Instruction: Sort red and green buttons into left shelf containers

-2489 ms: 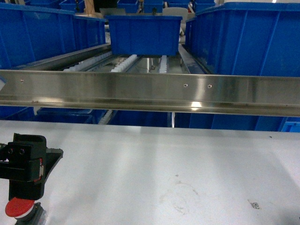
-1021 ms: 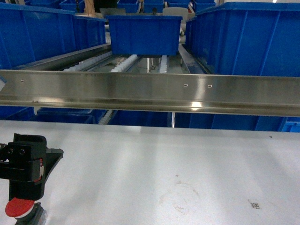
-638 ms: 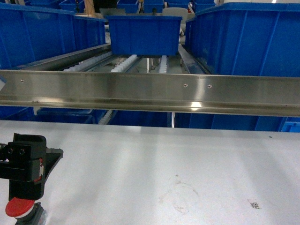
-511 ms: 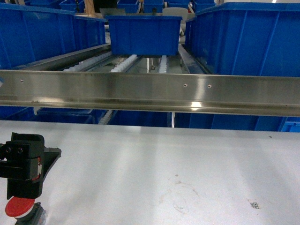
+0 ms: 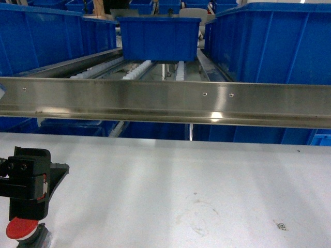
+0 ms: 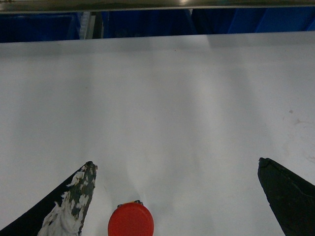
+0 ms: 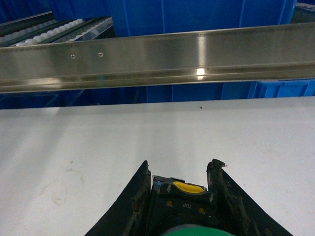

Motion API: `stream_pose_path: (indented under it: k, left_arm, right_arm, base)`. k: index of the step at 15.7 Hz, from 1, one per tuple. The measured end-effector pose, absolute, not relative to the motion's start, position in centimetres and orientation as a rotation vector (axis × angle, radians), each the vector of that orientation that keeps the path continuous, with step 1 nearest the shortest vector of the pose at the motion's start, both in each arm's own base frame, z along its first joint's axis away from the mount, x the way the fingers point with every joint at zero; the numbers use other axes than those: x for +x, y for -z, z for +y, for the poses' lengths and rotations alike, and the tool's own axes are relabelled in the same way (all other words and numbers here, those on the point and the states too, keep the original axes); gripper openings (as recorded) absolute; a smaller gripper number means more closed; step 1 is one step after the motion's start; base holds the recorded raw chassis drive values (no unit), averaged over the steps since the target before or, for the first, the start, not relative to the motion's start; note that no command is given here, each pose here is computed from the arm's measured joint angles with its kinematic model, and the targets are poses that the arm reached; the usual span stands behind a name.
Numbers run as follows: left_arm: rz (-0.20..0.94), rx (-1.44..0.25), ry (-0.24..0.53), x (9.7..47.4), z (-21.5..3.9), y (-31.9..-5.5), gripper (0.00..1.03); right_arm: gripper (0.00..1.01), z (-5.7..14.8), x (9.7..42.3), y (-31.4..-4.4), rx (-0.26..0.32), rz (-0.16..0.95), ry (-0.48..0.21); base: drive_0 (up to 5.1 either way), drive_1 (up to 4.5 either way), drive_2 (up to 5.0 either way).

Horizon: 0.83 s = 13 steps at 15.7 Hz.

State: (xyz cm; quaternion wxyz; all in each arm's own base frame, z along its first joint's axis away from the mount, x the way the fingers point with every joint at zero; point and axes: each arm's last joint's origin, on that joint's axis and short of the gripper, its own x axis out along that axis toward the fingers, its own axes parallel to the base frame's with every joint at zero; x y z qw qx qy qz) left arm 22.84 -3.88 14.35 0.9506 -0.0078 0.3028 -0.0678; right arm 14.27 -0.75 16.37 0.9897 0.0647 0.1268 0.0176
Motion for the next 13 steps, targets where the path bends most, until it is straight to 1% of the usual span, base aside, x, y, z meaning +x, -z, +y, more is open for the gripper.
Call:
stream_pose_path:
  k: [11, 12, 13]
  left_arm:
    - [0.61, -0.016, 0.137, 22.85, -3.87, -14.36, 0.98]
    - [0.602, -0.009, 0.109, 22.67, -3.72, -14.12, 0.98]
    - [0.632, -0.002, 0.087, 22.31, -3.51, -13.54, 0.98]
  right_arm:
    - [0.3, -0.75, 14.27, -16.37, 0.13, 0.255, -0.035]
    - [0.3, -0.75, 14.27, -16.38, 0.13, 0.254, -0.035]
    - [0.3, -0.75, 14.27, -16.37, 0.13, 0.255, -0.035]
  base:
    - [0.0, 0.0, 0.0]
    - [0.0, 0.0, 0.0]
    - [0.0, 0.0, 0.0]
